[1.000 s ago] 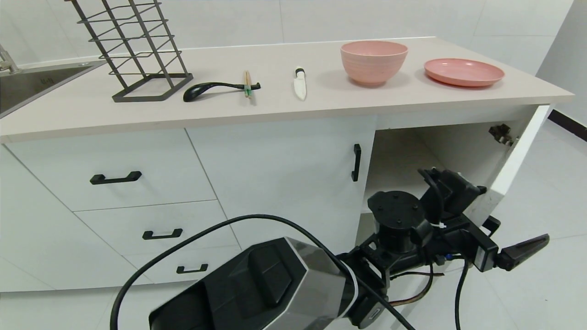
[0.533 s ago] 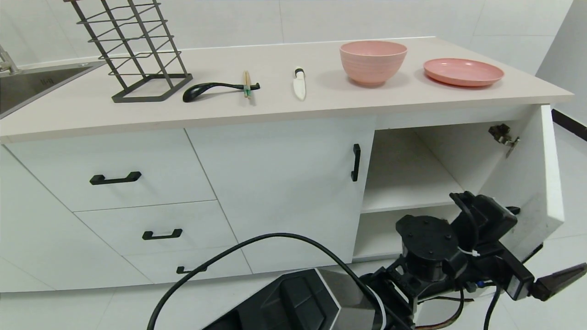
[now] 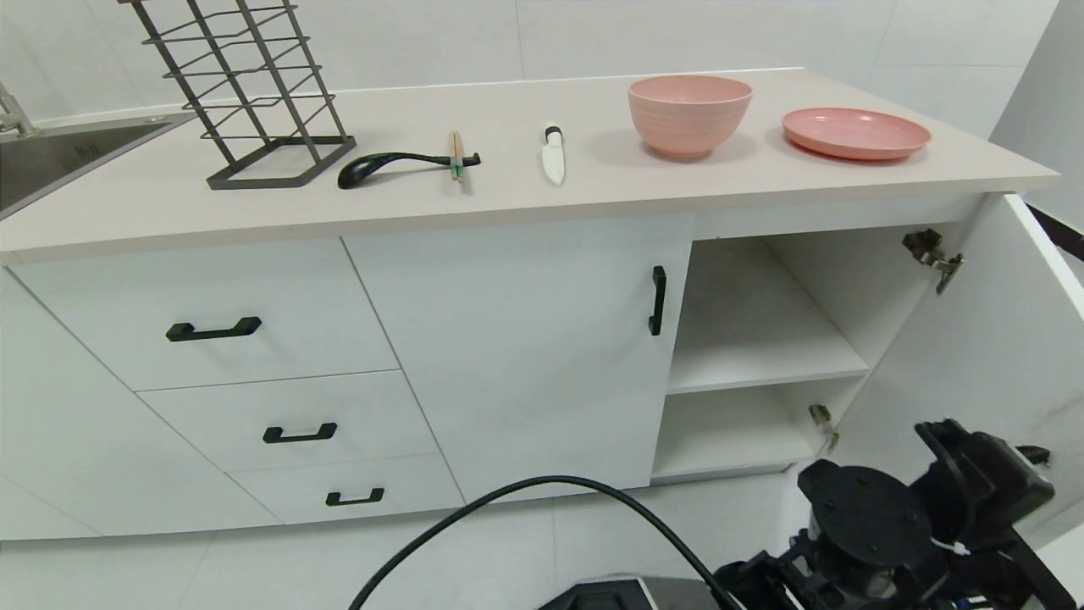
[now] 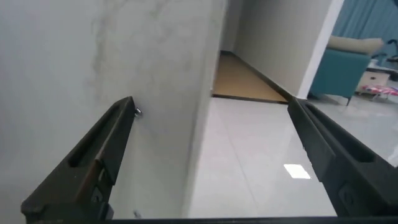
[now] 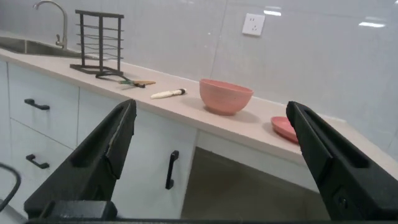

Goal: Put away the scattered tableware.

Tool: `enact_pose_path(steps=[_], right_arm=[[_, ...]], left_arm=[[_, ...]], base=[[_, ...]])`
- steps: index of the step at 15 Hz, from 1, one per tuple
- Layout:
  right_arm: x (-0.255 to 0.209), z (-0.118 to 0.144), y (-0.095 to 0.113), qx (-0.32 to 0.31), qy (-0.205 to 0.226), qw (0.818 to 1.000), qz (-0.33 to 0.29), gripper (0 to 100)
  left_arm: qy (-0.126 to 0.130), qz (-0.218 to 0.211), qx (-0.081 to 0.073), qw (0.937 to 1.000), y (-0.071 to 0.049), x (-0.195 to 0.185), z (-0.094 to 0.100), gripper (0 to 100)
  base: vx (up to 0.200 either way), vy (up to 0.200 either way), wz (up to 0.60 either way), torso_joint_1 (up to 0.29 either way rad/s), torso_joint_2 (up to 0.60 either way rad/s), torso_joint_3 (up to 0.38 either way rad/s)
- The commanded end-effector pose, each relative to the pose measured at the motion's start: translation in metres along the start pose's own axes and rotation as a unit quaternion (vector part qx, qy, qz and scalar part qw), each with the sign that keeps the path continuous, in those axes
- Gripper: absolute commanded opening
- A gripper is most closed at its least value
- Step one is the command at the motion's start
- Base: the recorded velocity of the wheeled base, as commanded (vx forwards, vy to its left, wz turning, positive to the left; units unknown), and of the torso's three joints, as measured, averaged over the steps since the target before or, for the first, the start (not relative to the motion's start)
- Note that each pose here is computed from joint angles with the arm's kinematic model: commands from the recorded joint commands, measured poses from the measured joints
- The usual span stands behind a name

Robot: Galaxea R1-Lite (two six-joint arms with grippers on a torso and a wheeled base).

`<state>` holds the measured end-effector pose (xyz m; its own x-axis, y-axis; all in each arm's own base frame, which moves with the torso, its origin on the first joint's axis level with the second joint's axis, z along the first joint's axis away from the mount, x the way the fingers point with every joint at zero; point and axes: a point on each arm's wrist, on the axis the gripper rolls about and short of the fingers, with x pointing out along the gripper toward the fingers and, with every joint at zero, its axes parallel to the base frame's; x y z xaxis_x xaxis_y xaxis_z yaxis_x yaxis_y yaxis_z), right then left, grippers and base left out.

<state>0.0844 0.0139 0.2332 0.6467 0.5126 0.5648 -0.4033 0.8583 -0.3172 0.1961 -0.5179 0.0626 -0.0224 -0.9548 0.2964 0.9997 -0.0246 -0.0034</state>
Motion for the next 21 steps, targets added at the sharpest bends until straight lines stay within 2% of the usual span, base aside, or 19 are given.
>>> enact_pose_path(steps=[1,2,3,4,5,7,8,9,10,11,12,13,14,15,16,18,19,21], right_arm=[[-0.006,0.011,0.003,-0.023,-0.024,0.999,0.001,100],[-0.008,0.015,0.005,-0.029,-0.031,0.999,0.001,100],[-0.015,0.022,0.008,-0.039,-0.047,0.998,0.001,100],[-0.018,0.025,0.01,-0.043,-0.053,0.998,-0.001,100],[-0.023,0.027,0.011,-0.053,-0.053,0.997,-0.01,100],[-0.031,0.024,0.015,-0.047,-0.036,0.998,-0.015,100],[-0.034,0.019,0.017,-0.036,-0.016,0.999,-0.016,100],[-0.037,0.016,0.019,-0.029,-0.003,0.999,-0.017,100],[-0.04,0.015,0.02,-0.023,0.007,1.0,-0.018,100],[-0.045,0.011,0.023,-0.012,0.027,0.999,-0.02,100],[-0.047,0.01,0.024,-0.009,0.032,0.999,-0.019,100],[-0.053,0.008,0.028,0.001,0.049,0.999,-0.019,100],[-0.056,0.006,0.029,0.008,0.061,0.998,-0.019,100],[-0.059,0.003,0.031,0.017,0.075,0.997,-0.02,100],[-0.062,0.003,0.033,0.019,0.08,0.996,-0.02,100],[-0.071,0.003,0.039,0.025,0.091,0.995,-0.02,100],[-0.077,0.001,0.042,0.031,0.101,0.994,-0.02,100],[-0.092,-0.004,0.051,0.049,0.134,0.99,-0.022,100]], left_arm=[[0.009,-0.023,-0.01,0.9996,-0.021,0.003,-0.022,100],[0.008,-0.032,-0.011,0.9994,-0.025,0.004,-0.025,100],[-0.005,-0.056,-0.006,0.9984,-0.028,0.003,-0.025,100],[-0.016,-0.062,-0.001,0.998,-0.025,0.002,-0.021,100],[-0.045,-0.046,0.006,0.9979,-0.004,-0.004,-0.004,100],[-0.094,-0.016,0.019,0.9953,0.035,-0.016,0.06,100],[-0.085,0.011,0.023,0.9961,0.053,-0.033,0.088,100],[-0.066,0.037,0.022,0.9969,0.067,-0.053,0.104,100],[-0.05,0.057,0.02,0.9969,0.075,-0.072,0.117,100],[-0.03,0.098,0.025,0.9944,0.083,-0.116,0.143,100],[-0.028,0.107,0.028,0.9935,0.082,-0.13,0.153,100],[-0.036,0.129,0.044,0.99,0.075,-0.168,0.184,100],[-0.048,0.142,0.059,0.987,0.069,-0.188,0.203,100],[-0.063,0.158,0.078,0.9824,0.054,-0.216,0.23,100],[-0.065,0.171,0.086,0.9793,0.036,-0.24,0.248,100],[-0.06,0.18,0.102,0.9766,-0.018,-0.283,0.271,100],[-0.057,0.18,0.105,0.9764,-0.043,-0.302,0.275,100],[-0.045,0.187,0.098,0.9765,-0.086,-0.339,0.274,100]], base=[[0.0,0.0,0.0,0.0,0.0,0.0],[0.0,0.0,0.0,0.0,0.0,0.0],[0.0,0.0,0.0,0.0,0.0,0.0],[0.0,0.0,0.0,0.0,0.0,0.0],[0.0,0.0,0.0,0.0,0.0,0.0],[0.0,0.0,0.0,0.0,0.0,0.0],[0.0,0.0,0.0,0.0,0.0,0.0],[0.0,0.0,0.0,0.0,0.0,0.0],[0.0,0.0,0.0,0.0,0.0,0.0],[0.0,0.0,0.0,0.0,0.0,0.0],[0.0,0.0,0.0,0.0,0.0,0.0],[0.0,0.0,0.0,0.0,0.0,0.0],[0.0,0.0,0.0,0.0,0.0,0.0],[0.0,0.0,0.0,0.0,0.0,0.0],[0.0,0.0,0.0,0.0,0.0,0.0],[0.0,0.0,0.0,0.0,0.0,0.0],[0.0,0.0,0.0,0.0,0.0,0.0],[0.0,0.0,0.0,0.0,0.0,0.0]])
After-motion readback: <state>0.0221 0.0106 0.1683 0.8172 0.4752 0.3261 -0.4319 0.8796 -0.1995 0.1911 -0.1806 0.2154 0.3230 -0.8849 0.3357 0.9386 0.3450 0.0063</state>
